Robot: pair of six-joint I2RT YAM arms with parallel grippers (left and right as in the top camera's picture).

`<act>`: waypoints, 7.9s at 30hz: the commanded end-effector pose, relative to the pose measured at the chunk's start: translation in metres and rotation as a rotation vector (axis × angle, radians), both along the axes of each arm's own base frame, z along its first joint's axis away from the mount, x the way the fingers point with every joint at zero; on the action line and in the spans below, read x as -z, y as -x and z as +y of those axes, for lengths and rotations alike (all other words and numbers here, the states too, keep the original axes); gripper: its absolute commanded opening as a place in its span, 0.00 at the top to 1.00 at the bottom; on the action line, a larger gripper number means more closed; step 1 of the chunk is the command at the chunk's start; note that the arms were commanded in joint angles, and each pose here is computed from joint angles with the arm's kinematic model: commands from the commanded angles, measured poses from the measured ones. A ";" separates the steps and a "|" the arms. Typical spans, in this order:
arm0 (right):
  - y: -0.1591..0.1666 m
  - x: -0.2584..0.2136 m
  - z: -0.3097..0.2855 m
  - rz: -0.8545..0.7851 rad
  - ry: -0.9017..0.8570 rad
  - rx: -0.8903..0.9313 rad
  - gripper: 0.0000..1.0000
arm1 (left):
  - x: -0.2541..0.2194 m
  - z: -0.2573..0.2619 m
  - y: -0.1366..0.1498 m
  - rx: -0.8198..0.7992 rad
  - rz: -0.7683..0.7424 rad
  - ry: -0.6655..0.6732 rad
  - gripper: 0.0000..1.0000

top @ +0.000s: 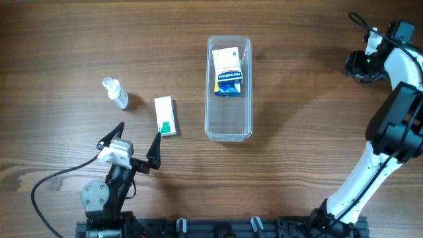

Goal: Pack container

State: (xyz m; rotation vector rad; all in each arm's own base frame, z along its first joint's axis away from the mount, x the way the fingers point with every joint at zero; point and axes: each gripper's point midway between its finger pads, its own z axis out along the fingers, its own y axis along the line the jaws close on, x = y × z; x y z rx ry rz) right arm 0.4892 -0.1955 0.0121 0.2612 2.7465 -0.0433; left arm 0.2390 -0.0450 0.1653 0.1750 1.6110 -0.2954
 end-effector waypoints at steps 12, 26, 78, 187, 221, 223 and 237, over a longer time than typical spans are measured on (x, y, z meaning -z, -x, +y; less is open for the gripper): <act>-0.023 -0.140 0.091 -0.270 -0.255 -0.102 0.35 | 0.002 0.002 -0.001 -0.013 0.007 0.009 0.00; 0.022 -0.223 0.328 -0.299 -0.163 -0.403 0.35 | 0.002 0.002 -0.001 -0.013 0.007 0.009 0.00; 0.056 -0.196 0.216 -0.117 0.133 0.105 0.00 | 0.002 0.002 -0.001 -0.013 0.007 0.009 0.00; 0.071 -0.194 0.047 -0.169 -0.110 0.701 0.00 | -0.210 0.151 -0.083 -0.167 0.114 0.486 0.00; 0.071 -0.194 0.047 -0.169 -0.110 0.701 0.00 | 0.018 0.107 0.027 -0.809 1.242 0.533 0.01; 0.071 -0.194 0.047 -0.169 -0.110 0.701 0.00 | 0.022 0.082 0.014 -0.746 1.292 0.446 0.01; 0.071 -0.194 0.047 -0.169 -0.110 0.702 0.00 | 0.066 -0.024 -0.053 -0.503 1.389 0.134 0.00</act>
